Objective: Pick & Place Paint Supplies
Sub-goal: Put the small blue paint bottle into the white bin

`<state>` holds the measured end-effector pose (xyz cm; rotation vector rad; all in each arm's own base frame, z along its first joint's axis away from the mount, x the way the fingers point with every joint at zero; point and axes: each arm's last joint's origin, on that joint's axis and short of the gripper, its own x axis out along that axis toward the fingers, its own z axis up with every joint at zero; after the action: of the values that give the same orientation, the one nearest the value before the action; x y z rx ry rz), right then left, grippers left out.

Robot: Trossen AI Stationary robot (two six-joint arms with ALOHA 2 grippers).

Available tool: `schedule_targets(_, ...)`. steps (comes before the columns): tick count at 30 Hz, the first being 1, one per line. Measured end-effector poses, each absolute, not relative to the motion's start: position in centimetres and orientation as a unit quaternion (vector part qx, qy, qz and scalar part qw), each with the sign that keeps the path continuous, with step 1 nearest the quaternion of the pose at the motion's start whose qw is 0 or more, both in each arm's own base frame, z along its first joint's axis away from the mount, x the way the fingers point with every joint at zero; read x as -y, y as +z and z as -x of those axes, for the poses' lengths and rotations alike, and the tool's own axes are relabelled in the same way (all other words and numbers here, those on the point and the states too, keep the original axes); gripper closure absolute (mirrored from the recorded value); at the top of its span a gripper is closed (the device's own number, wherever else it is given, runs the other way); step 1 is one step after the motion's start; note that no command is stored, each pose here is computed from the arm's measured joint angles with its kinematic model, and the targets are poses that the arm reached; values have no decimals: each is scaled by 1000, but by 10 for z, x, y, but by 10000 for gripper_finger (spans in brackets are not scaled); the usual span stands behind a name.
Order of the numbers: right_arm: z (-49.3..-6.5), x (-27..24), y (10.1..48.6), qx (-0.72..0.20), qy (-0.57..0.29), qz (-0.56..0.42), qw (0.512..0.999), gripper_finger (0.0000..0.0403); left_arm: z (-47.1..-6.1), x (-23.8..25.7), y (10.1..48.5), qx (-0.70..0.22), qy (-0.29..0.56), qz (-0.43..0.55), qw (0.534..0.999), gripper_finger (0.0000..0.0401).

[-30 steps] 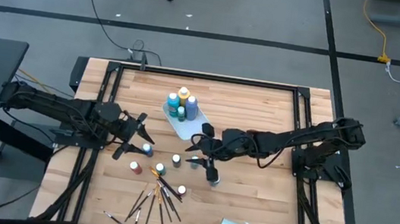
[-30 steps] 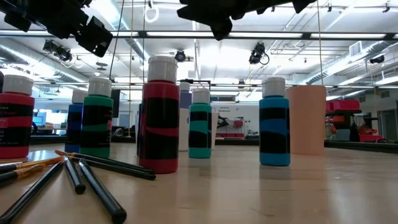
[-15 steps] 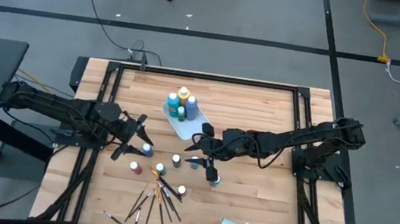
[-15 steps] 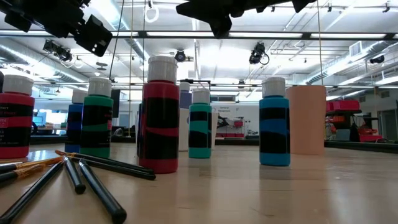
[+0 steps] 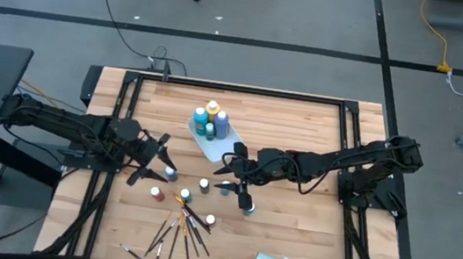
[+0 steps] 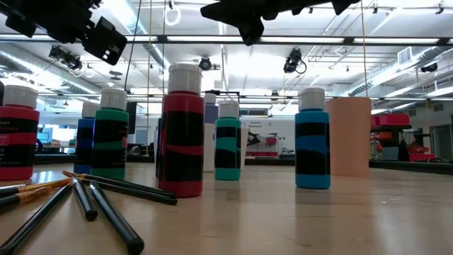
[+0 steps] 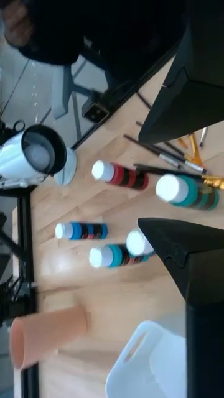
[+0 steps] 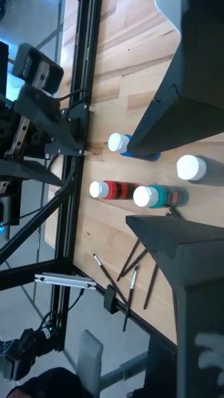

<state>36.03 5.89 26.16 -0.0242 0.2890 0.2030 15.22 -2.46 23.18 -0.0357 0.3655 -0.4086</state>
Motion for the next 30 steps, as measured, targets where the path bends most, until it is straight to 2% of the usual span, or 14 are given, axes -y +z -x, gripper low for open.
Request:
schedule_targets(5,-360,-59,262,-143,101,17,984,231,-151,32,231,-181,-243,14,953,184)
schedule_targets(9,-360,-59,262,-141,101,26,984,231,-157,37,227,-190,-236,2,953,184)
schedule_targets(19,-360,-59,262,-141,102,28,984,231,-167,34,210,-256,-111,-34,960,171)
schedule_targets(25,-360,-59,262,-140,102,30,984,231,-160,31,199,-324,-85,-23,942,147)
schedule_targets(30,-360,-59,262,-139,104,40,984,231,-156,28,194,-352,-41,-28,935,145)
